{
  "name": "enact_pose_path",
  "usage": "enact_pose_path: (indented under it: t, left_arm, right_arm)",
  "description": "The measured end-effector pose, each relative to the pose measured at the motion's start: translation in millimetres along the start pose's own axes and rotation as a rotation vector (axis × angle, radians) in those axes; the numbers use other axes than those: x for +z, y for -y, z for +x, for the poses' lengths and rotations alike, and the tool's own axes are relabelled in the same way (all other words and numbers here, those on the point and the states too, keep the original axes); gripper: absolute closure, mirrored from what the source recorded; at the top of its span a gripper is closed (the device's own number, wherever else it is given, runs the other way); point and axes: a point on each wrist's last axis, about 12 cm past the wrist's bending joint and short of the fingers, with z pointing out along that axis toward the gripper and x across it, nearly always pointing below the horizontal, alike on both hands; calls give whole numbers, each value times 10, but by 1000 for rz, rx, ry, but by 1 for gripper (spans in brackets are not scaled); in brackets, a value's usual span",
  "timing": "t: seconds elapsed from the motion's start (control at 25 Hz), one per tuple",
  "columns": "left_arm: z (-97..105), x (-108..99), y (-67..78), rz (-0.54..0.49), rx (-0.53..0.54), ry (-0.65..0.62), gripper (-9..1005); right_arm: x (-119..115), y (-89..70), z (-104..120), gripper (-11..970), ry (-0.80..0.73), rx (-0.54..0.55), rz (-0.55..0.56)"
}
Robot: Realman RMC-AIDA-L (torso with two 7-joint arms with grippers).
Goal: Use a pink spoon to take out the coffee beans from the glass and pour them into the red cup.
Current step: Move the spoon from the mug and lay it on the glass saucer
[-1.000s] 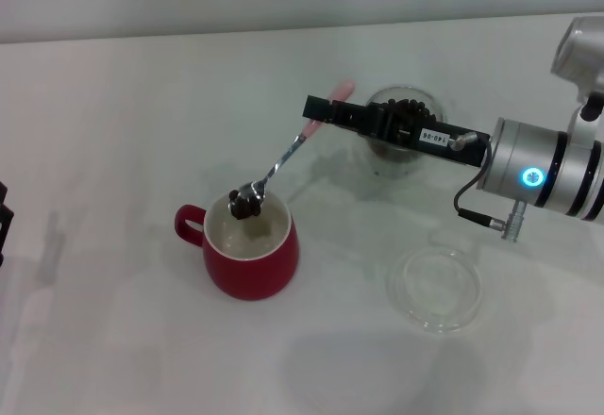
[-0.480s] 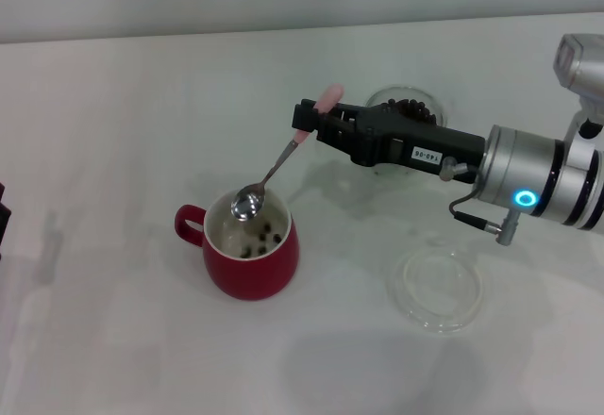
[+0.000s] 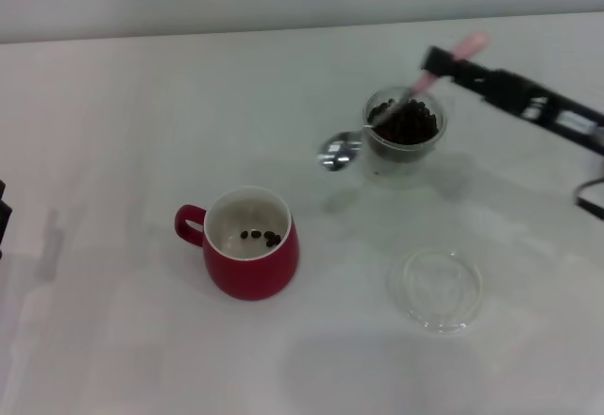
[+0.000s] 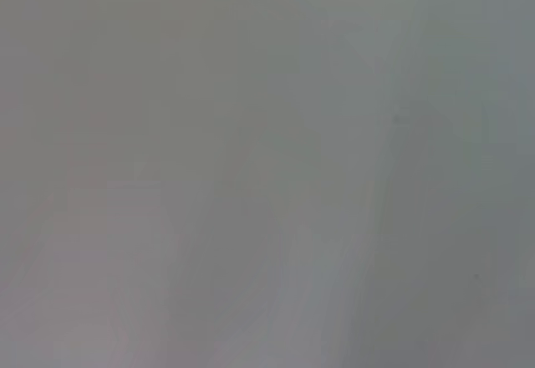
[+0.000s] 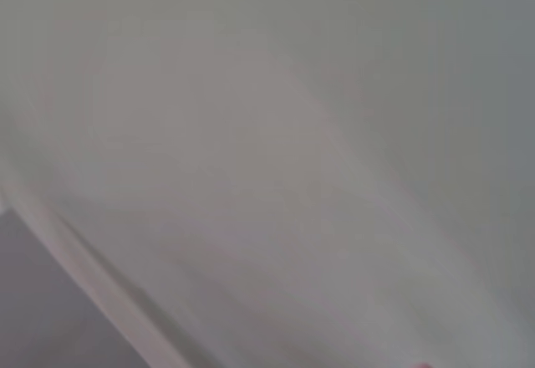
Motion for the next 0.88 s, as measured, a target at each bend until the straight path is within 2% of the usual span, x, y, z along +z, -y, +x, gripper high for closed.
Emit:
enact_pose_path:
  t: [0.16, 0.36, 0.6, 0.88]
  left_arm:
    - [-3, 12, 3, 3, 0, 2, 342]
    - [-4, 15, 4, 3, 0, 2, 342]
    - [-13, 19, 7, 6, 0, 9, 342]
    - [-28, 16, 12, 10, 0, 23, 341]
  right_arm:
    - [-315, 48, -94, 793, -28, 34, 35]
    - [-568, 147, -58, 791, -133, 41, 137]
    - [-683, 226, 99, 789, -205, 32, 227]
    - [-790, 254, 227, 786, -256, 56, 279]
